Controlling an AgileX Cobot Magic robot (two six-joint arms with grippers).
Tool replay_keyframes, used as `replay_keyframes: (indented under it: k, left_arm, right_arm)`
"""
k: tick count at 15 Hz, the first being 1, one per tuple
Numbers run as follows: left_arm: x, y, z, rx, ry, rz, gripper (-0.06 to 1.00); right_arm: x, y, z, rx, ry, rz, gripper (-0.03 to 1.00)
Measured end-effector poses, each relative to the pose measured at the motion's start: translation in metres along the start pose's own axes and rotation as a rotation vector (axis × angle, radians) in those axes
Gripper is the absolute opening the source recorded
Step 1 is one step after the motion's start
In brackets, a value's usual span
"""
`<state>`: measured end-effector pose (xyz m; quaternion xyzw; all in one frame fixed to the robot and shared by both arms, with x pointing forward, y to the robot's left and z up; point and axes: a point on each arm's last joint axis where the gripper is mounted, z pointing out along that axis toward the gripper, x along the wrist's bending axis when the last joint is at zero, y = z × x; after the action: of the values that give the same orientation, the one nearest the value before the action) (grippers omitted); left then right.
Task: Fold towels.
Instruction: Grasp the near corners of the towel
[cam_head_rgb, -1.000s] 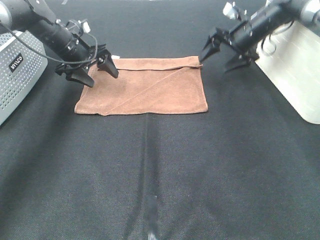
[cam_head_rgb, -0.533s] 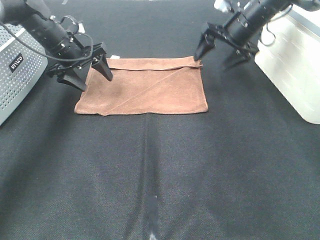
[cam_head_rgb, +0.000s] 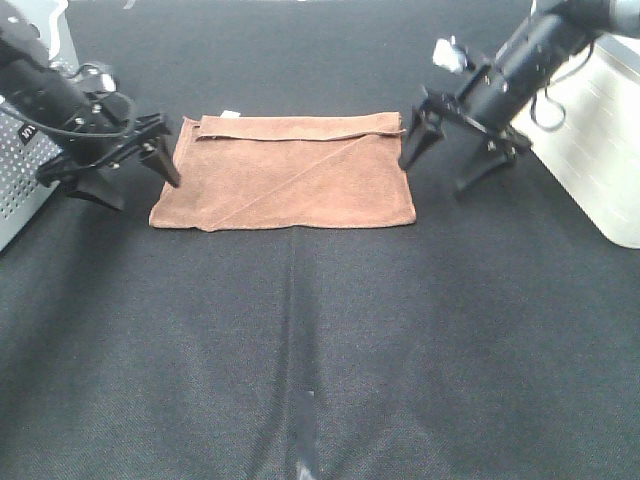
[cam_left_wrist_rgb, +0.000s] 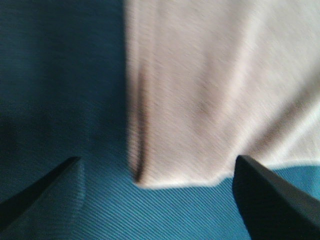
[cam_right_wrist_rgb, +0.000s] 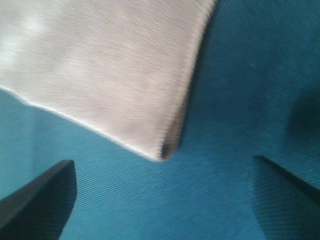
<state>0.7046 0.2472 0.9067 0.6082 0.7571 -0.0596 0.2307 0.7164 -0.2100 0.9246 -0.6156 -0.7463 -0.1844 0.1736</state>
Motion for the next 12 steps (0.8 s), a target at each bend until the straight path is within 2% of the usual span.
replay_keyframes:
  k: [4, 8, 12]
  left_arm:
    - [-0.012, 0.002, 0.006, -0.069, -0.022, 0.012, 0.77]
    - [-0.005, -0.003, 0.029, -0.026, -0.008, 0.004, 0.76]
    - [-0.003, -0.003, 0.037, -0.035, -0.025, -0.027, 0.76]
  right_arm:
    - [-0.005, 0.001, 0.006, -0.032, -0.016, 0.011, 0.86]
    - [-0.016, 0.002, 0.026, -0.014, -0.014, 0.029, 0.86]
    - [-0.01, 0.007, 0.037, -0.049, 0.022, 0.012, 0.82]
